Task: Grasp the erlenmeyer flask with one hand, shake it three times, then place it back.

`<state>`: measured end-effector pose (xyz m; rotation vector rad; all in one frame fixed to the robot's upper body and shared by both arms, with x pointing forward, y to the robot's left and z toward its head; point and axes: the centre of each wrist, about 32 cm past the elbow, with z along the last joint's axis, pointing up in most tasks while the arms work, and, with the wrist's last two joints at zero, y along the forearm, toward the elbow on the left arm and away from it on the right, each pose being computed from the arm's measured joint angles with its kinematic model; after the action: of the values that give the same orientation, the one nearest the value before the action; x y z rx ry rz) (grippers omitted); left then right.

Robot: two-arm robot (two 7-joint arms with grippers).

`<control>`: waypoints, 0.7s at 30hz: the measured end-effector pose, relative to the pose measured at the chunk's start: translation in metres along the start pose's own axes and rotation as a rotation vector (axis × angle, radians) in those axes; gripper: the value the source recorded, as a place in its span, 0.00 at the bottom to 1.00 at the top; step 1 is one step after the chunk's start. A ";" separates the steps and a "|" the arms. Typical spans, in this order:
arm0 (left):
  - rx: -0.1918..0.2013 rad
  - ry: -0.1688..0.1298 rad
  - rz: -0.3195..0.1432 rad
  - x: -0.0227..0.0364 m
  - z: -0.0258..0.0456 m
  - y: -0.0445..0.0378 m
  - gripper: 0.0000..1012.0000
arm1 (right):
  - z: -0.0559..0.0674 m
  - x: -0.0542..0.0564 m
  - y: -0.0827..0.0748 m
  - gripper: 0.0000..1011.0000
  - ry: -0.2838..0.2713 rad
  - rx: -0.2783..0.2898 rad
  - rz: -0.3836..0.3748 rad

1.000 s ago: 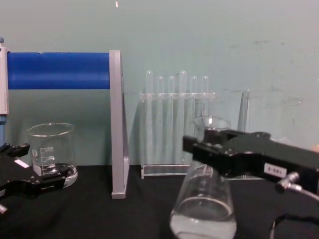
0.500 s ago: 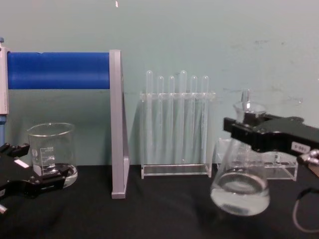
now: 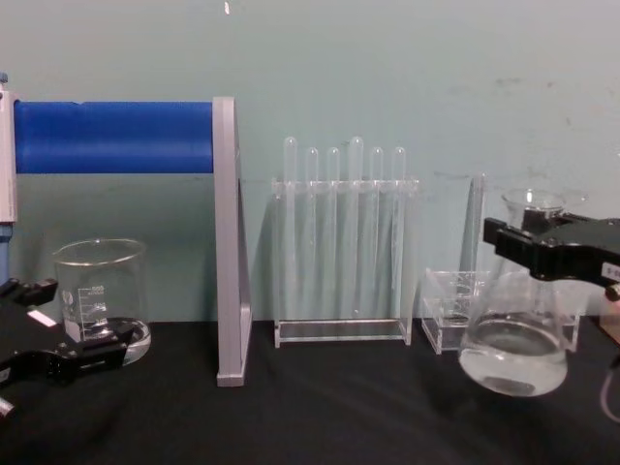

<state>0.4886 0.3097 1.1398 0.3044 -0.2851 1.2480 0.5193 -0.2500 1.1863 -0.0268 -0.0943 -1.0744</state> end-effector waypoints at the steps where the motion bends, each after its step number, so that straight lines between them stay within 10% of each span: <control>1: 0.000 0.000 0.000 0.0000 0.0000 0.0000 0.99 | 0.000 0.001 0.000 0.44 -0.001 0.000 -0.005; 21: 0.000 0.000 0.000 0.0000 0.0000 0.0000 0.99 | -0.003 0.013 0.002 0.44 -0.002 -0.009 -0.071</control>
<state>0.4886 0.3097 1.1398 0.3044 -0.2851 1.2480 0.5276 -0.2605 1.1844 -0.0332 -0.0927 -1.1461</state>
